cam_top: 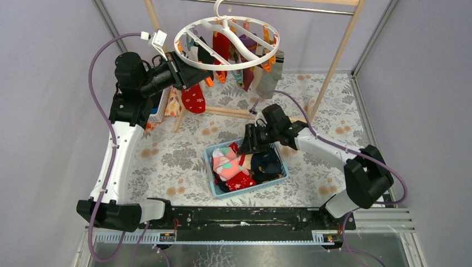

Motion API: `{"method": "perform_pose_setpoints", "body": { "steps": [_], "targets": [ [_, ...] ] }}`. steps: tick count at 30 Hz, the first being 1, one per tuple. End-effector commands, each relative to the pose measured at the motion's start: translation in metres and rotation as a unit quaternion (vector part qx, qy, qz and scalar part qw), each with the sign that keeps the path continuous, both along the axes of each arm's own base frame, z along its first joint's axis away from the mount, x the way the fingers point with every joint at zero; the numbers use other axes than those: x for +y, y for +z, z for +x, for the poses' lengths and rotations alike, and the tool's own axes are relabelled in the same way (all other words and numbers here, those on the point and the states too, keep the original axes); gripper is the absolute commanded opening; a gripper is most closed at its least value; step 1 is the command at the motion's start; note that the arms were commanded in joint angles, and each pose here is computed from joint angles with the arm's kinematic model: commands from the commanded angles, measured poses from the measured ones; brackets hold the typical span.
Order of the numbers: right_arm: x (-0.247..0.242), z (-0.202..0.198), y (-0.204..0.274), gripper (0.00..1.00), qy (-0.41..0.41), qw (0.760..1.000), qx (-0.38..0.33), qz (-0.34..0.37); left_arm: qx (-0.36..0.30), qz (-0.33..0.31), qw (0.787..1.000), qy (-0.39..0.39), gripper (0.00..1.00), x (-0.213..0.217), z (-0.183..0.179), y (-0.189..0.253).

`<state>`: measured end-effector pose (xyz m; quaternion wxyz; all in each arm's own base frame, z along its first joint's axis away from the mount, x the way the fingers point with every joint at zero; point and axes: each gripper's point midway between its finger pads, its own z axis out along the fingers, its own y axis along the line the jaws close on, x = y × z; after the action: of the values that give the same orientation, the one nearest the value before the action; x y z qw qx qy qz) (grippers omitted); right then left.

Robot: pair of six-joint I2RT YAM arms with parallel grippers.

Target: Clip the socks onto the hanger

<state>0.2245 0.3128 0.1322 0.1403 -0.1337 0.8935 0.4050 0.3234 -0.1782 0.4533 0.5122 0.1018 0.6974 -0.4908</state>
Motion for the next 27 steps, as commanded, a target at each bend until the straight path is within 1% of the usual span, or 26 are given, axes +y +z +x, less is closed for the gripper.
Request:
{"method": "perform_pose_setpoints", "body": {
  "steps": [1,3,6,9,12,14,17,19,21,27],
  "targets": [
    [0.024,0.031,0.037,0.56,0.006,0.994,-0.082,0.068,-0.013,0.006,1.000,-0.011,0.04,-0.002,-0.006,0.003],
    [0.026,0.029,0.043,0.62,0.024,0.991,-0.104,0.081,-0.012,0.008,1.000,-0.012,0.04,-0.002,-0.006,0.001],
    [0.021,0.022,0.056,0.64,0.066,0.982,-0.155,0.081,-0.013,0.008,1.000,-0.014,0.04,-0.002,-0.007,0.001],
    [0.005,0.018,0.068,0.64,0.101,0.968,-0.225,0.056,-0.012,0.009,1.000,-0.015,0.04,-0.003,-0.006,0.000],
    [-0.009,0.020,0.063,0.67,0.126,0.956,-0.266,0.010,-0.011,0.009,1.000,-0.017,0.04,-0.003,-0.007,0.000],
    [-0.015,0.023,0.054,0.68,0.132,0.953,-0.271,-0.015,-0.010,0.008,1.000,-0.018,0.04,-0.003,-0.007,-0.001],
    [-0.017,0.025,0.042,0.68,0.143,0.952,-0.267,-0.034,-0.011,0.008,1.000,-0.019,0.05,-0.003,-0.008,-0.002],
    [-0.018,0.026,0.037,0.68,0.147,0.953,-0.264,-0.039,-0.011,0.007,1.000,-0.020,0.05,-0.003,-0.009,-0.001],
    [-0.016,0.020,0.034,0.68,0.155,0.953,-0.258,-0.029,-0.014,0.007,1.000,-0.021,0.05,-0.004,-0.011,0.000],
    [-0.026,0.031,0.022,0.68,0.129,0.953,-0.267,-0.065,-0.013,0.008,1.000,-0.022,0.05,-0.004,-0.011,0.000]
  ]
}}
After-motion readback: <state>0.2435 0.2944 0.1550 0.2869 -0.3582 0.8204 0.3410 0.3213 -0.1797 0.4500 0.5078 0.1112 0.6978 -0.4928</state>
